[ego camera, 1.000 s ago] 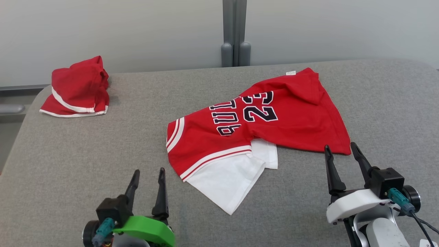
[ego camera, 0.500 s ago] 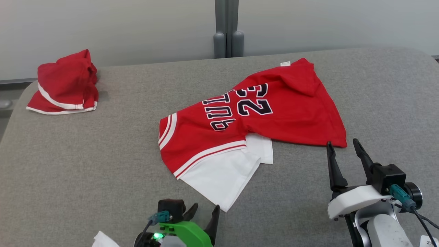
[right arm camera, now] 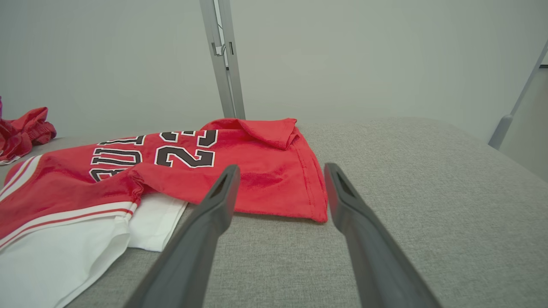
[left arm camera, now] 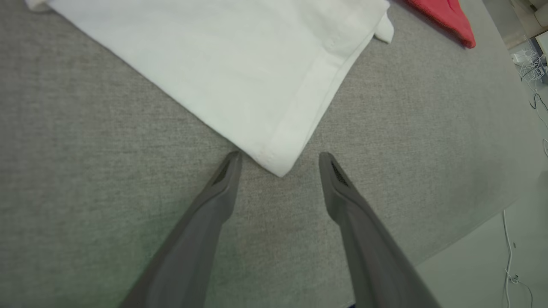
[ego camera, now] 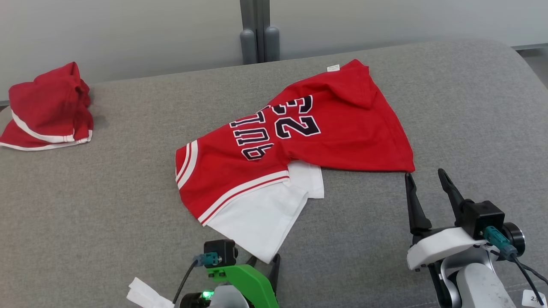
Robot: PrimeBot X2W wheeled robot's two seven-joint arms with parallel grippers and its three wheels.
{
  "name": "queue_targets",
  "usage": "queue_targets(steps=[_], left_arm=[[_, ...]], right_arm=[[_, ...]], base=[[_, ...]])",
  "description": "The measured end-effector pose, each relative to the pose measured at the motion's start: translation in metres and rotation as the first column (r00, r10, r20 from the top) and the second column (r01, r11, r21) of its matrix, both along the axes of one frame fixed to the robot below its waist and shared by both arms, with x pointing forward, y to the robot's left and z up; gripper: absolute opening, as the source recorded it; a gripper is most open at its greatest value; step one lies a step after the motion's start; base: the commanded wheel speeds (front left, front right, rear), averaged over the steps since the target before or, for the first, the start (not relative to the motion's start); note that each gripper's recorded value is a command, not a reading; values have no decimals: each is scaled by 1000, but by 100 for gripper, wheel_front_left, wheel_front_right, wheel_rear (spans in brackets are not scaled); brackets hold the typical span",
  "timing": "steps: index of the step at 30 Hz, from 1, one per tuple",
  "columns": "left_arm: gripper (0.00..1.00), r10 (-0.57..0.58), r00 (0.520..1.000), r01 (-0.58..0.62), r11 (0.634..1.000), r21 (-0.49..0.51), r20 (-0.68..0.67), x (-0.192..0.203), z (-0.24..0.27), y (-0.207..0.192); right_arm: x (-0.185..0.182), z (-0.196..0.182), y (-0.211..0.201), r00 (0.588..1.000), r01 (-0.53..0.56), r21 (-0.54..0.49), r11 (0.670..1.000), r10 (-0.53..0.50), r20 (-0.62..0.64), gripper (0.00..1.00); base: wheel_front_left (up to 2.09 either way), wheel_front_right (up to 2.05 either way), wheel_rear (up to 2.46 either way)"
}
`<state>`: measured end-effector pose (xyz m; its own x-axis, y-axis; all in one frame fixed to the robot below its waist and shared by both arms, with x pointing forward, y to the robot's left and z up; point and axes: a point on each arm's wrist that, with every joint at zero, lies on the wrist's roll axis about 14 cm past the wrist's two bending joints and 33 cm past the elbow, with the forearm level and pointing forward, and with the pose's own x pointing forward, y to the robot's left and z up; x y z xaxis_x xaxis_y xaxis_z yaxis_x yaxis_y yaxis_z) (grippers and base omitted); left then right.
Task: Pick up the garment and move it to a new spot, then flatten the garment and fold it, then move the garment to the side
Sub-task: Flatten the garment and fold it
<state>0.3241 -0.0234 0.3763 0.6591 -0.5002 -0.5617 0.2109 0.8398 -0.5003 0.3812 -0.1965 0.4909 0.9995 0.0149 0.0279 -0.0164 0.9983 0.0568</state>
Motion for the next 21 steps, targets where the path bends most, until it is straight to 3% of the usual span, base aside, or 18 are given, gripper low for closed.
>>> queue_targets(steps=[1, 7, 8, 10, 16, 21], left_arm=[[65, 10, 1000, -10, 1000, -8, -6, 1, 0, 0], [35, 54, 998, -55, 998, -11, -36, 6, -3, 1], [20, 56, 998, -56, 998, -10, -38, 6, -4, 0], [0, 57, 997, -57, 998, -8, -43, 7, -5, -1], [0, 52, 999, -52, 999, -13, -8, 14, -1, -7], [0, 85, 994, -84, 996, -21, 67, 30, 8, -1]], right_arm=[[0, 0, -1, 1000, 4, -1, 1000, -4, -1, 100], [-2, -1, -3, 1000, 9, -5, 1000, -9, -3, 100], [-2, -1, -3, 1000, 9, -7, 1000, -9, -4, 100], [-2, -2, -3, 1000, 7, -10, 1000, -7, -6, 100], [3, -5, -8, 1000, 22, -17, 1000, -22, -19, 100], [13, -27, -33, 991, 86, -49, 995, -91, -102, 100]], base=[[0, 0, 0], [0, 0, 0], [0, 0, 0], [0, 0, 0], [0, 0, 0], [0, 0, 0]])
